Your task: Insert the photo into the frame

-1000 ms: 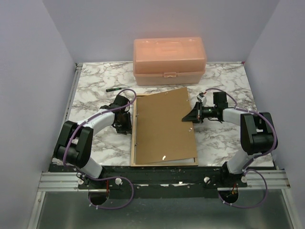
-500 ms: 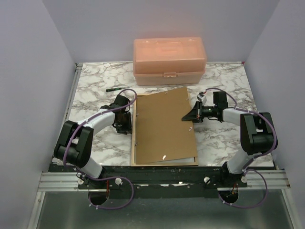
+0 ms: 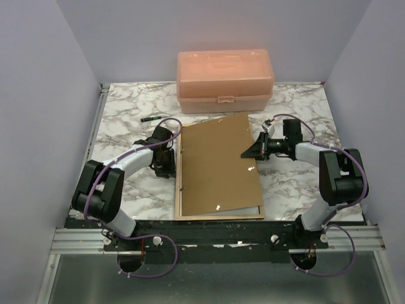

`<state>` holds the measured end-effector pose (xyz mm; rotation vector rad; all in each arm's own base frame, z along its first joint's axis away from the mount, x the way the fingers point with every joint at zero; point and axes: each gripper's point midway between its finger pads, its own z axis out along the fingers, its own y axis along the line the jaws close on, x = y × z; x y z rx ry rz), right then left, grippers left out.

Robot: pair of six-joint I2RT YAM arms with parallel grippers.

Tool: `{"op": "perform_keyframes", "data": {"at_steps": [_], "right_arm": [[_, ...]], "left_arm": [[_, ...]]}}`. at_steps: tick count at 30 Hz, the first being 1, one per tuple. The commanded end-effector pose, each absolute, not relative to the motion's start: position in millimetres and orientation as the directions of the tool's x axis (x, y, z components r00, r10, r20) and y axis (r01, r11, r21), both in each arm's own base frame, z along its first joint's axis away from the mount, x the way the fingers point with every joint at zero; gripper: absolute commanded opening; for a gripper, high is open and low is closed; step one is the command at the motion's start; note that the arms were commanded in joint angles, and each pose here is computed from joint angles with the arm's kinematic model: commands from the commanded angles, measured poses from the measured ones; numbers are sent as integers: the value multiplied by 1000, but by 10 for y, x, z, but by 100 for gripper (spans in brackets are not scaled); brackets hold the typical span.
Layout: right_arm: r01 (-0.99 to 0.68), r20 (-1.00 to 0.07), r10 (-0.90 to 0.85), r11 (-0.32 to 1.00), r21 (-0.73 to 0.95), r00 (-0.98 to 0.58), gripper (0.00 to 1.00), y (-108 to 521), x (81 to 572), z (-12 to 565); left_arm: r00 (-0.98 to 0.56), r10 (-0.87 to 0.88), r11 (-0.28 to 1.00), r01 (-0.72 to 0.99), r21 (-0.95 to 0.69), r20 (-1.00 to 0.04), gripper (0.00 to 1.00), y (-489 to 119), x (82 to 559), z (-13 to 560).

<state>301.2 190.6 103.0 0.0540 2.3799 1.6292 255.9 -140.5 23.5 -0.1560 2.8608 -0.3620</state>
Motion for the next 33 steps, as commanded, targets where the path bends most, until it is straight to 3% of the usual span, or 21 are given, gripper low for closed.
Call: {"op": "perform_keyframes", "data": {"at_steps": [1, 10, 19, 33], "right_arm": [[-203, -309, 203, 420, 885, -929, 1, 1871, 3260, 1083], [-129, -232, 203, 423, 897, -951, 1, 1864, 3138, 824], [-27, -164, 211, 533, 845, -964, 3, 1749, 3034, 470], [27, -155, 194, 703, 711, -969, 12, 1635, 2944, 137]], "left_arm": [[-962, -121, 957, -47, -287, -245, 34, -1510, 2618, 246], [-963, -116, 956, -41, -291, -243, 34, -1539, 2633, 248], [-965, -107, 956, -35, -292, -237, 34, -1591, 2640, 241], [-969, -90, 960, -24, -278, -229, 34, -1647, 2648, 222]]}}
